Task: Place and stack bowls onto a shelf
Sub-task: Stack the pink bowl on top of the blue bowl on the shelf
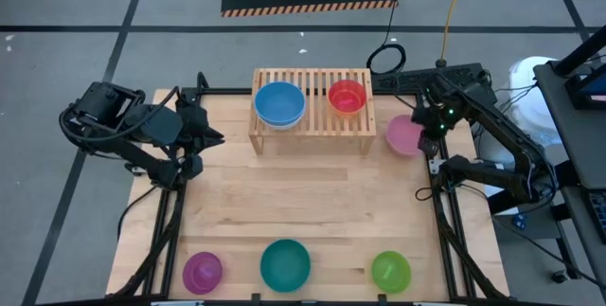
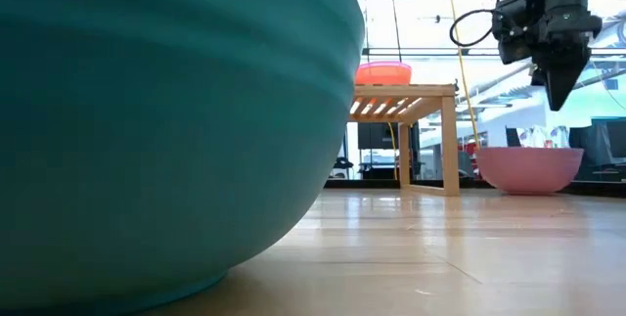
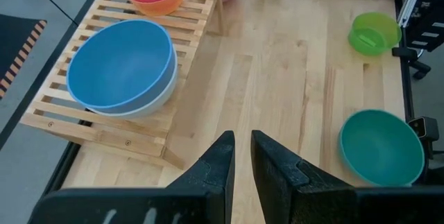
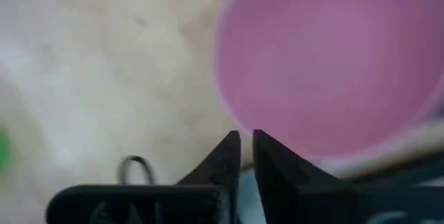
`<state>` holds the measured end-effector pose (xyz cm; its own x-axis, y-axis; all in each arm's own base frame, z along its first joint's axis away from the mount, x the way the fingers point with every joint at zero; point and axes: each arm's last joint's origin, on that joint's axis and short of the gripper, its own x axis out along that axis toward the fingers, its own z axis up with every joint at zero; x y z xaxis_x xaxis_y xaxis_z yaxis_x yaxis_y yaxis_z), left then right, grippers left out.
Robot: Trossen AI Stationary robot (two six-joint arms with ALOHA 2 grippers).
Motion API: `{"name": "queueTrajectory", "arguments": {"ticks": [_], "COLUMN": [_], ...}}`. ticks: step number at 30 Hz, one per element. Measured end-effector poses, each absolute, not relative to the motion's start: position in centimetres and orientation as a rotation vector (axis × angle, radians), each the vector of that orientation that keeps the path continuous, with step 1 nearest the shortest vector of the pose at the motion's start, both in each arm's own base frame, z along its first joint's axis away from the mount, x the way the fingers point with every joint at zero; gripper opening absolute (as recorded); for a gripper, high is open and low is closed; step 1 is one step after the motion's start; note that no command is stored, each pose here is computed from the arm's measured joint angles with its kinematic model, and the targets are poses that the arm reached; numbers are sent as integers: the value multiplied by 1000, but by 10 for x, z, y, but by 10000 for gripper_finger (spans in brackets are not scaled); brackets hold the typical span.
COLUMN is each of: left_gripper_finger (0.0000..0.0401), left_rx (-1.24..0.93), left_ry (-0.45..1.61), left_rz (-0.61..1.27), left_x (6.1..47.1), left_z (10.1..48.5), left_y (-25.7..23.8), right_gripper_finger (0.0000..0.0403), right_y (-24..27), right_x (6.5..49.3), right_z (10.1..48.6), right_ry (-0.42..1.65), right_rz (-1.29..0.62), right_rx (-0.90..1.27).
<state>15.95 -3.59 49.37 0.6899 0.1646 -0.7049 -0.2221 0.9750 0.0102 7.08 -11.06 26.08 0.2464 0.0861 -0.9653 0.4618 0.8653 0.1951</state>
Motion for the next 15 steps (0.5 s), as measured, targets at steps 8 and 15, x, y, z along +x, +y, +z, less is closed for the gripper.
{"name": "queueTrajectory", "arguments": {"ticks": [8,15], "left_gripper_finger": [56,56], "left_rx": [-78,-76], "left_ry": [780,781], "left_rz": [216,216], "left_x": [159,160], "left_z": [494,494], "left_y": [-36,-36], "right_gripper_finger": [79,93], "right_y": [-109,-102], "right_x": [72,75], "right_z": [261,257], "right_ry": [1279,1319], "right_rz": [-203,-116], "right_rx": [493,455]}}
